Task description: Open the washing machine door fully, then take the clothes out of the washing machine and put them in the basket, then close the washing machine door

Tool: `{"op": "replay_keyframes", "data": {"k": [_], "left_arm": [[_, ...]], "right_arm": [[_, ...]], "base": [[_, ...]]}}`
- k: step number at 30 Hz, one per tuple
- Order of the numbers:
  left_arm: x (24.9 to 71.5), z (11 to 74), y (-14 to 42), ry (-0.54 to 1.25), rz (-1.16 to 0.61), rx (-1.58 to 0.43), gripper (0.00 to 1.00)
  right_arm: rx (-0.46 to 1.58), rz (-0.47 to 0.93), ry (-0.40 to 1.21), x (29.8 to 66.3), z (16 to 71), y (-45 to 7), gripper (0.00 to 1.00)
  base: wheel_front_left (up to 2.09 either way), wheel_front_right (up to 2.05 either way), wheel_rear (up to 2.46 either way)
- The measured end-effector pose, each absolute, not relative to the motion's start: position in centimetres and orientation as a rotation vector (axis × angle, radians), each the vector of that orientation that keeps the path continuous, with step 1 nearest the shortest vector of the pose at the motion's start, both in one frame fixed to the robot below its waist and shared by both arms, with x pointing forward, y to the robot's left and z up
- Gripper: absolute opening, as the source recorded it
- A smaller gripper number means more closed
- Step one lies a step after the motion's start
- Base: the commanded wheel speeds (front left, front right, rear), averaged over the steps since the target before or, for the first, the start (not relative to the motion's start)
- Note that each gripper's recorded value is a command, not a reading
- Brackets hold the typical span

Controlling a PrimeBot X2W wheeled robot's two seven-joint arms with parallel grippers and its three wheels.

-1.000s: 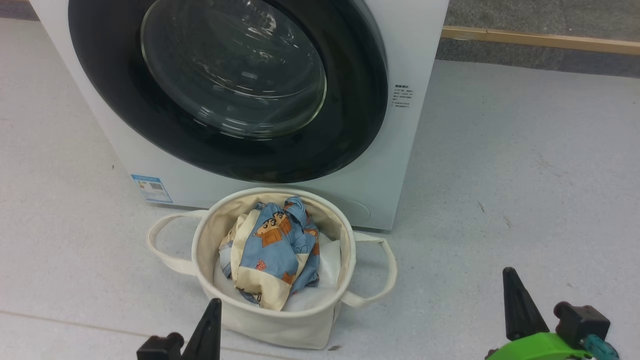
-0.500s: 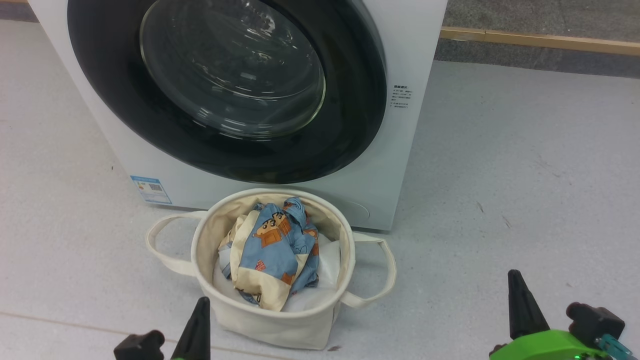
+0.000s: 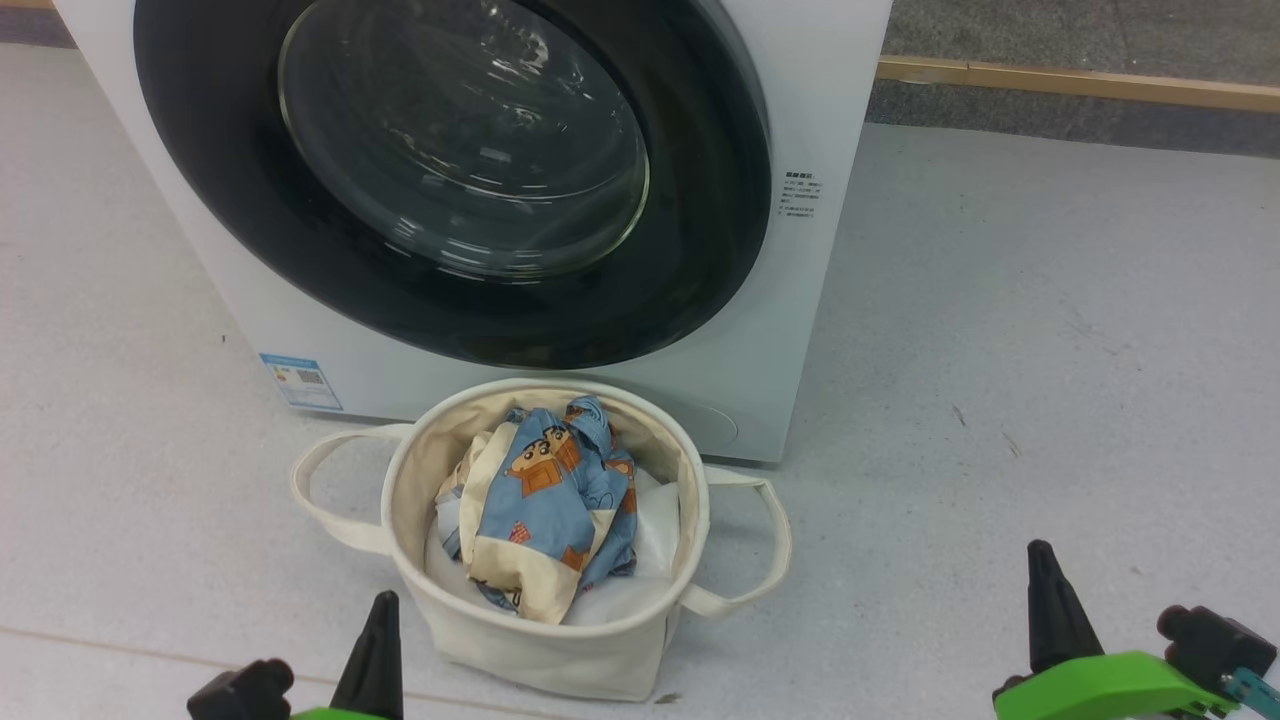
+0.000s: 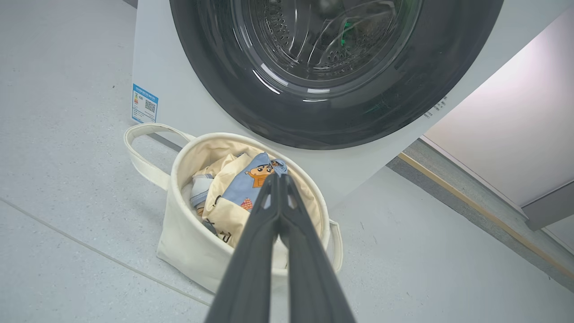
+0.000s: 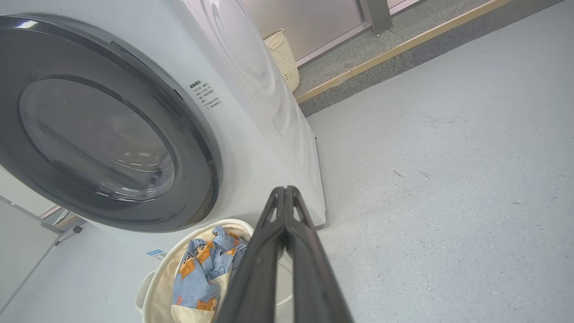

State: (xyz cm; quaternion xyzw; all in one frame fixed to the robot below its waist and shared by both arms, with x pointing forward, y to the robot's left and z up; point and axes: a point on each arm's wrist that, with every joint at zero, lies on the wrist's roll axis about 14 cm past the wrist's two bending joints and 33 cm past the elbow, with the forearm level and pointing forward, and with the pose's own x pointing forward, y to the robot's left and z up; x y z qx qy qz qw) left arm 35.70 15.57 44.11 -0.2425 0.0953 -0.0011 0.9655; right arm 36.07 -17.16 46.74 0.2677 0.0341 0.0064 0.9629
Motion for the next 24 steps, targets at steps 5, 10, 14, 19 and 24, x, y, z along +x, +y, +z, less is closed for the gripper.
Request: {"op": "replay_keyframes", "data": {"k": [5,10,14,19,24], "left_arm": [[35.8,44.2,15.9,0.195,0.015,-0.548,0.0],[35.8,44.2,16.0,0.198,0.026,-0.606,0.0],[35.9,44.3,16.2,0.201,0.037,-0.651,0.0],[36.1,44.6,16.5,0.193,0.045,-0.712,0.0],[36.2,44.6,16.6,0.197,0.055,-0.77,0.0]], "right_arm": [[0.596,0.003,0.069,36.2,46.9,-17.4,0.0],[0.651,-0.005,0.068,36.4,47.0,-17.6,0.0],[0.696,-0.016,0.07,36.4,47.0,-17.8,0.0],[0.752,-0.027,0.076,36.4,46.8,-18.0,0.0],[0.808,-0.039,0.077,36.4,46.8,-18.3,0.0]], "base": [[0.0,0.0,0.0],[0.0,0.0,0.0],[0.0,0.0,0.0],[0.0,0.0,0.0],[0.0,0.0,0.0]]}}
